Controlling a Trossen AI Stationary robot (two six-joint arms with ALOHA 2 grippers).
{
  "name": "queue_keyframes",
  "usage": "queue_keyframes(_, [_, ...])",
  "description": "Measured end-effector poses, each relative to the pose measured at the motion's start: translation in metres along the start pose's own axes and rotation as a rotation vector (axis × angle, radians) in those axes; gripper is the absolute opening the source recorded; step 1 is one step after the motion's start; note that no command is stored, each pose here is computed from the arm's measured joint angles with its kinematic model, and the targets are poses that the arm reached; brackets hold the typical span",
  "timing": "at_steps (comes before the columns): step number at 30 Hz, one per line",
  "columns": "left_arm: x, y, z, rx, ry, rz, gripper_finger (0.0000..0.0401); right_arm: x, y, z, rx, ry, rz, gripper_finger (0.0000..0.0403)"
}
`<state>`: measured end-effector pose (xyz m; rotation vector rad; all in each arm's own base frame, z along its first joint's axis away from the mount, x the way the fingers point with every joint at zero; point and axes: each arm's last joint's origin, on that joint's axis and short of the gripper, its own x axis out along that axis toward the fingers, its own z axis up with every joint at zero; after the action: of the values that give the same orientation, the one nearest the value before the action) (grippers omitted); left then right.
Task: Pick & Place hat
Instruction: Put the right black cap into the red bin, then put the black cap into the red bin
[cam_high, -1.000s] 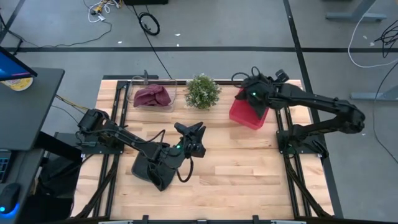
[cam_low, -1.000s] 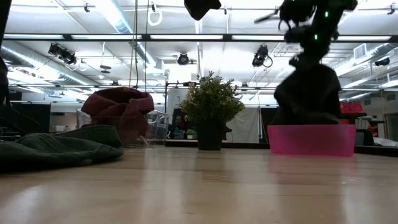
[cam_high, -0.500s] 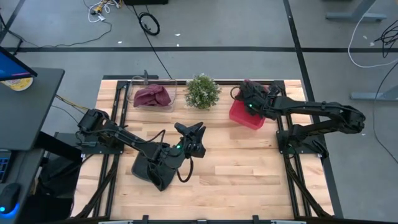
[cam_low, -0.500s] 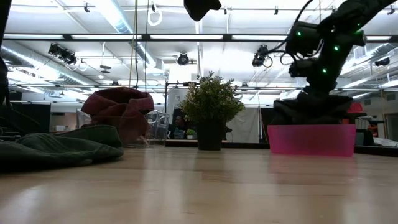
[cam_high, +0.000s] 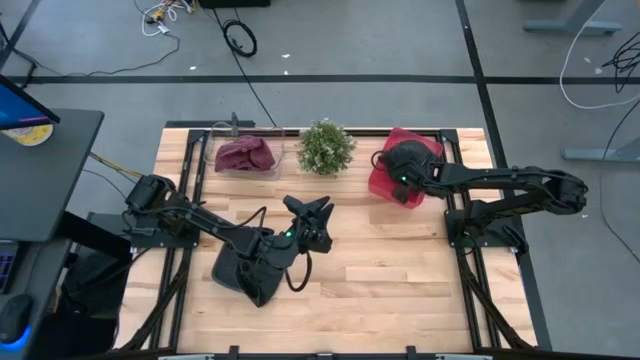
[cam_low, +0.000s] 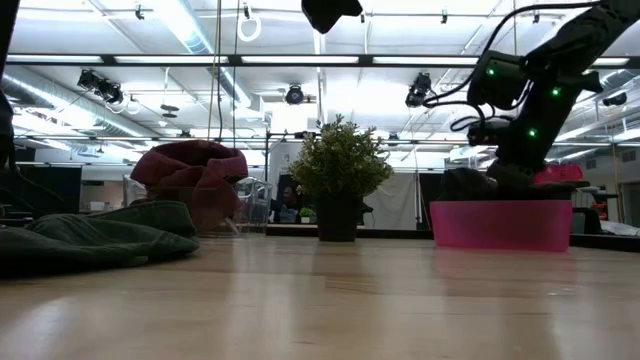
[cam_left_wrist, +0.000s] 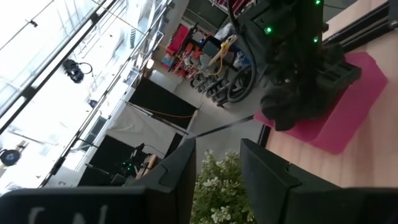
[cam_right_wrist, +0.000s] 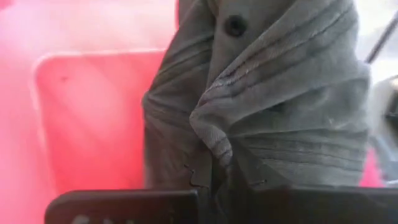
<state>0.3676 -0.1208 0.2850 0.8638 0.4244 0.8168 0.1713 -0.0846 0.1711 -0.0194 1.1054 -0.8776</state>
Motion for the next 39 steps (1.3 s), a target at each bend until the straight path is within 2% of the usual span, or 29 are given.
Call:
queue_keyframes(4, [0.0, 0.0, 0.0, 0.002, 0.0, 0.0, 0.0128, 0.006, -0.001, -0.006, 0.008, 0.03, 0.056, 0.0018])
queue_keyframes(13, [0.0, 0.0, 0.0, 0.002, -0.001, 0.0, 0.0128, 0.018, -0.006, -0.02, 0.035, 0.085, 0.067, 0.0018])
queue_keyframes(16, [0.0, 0.0, 0.0, 0.002, 0.0, 0.0, 0.0128, 0.018, -0.006, -0.02, 0.082, 0.075, 0.057, 0.0026])
queue_keyframes(18, [0.0, 0.0, 0.0, 0.003, 0.0, 0.0, 0.0128, 0.018, -0.006, -0.018, 0.105, 0.064, 0.051, 0.0053])
queue_keyframes(23, [0.0, 0.0, 0.0, 0.011, 0.001, -0.001, 0.0128, 0.013, -0.009, -0.008, 0.132, 0.047, 0.051, 0.0154])
queue_keyframes(31, [0.0, -0.001, -0.002, 0.037, 0.039, 0.021, 0.0128, -0.01, -0.021, 0.021, 0.132, 0.044, 0.055, 0.03])
queue_keyframes(35, [-0.003, -0.002, -0.004, 0.061, 0.09, 0.057, 0.0128, -0.027, -0.03, 0.035, 0.144, 0.061, 0.054, 0.0344])
queue_keyframes(39, [-0.013, -0.005, -0.007, 0.082, 0.148, 0.099, 0.0128, -0.046, -0.035, 0.046, 0.179, 0.052, 0.065, 0.0352])
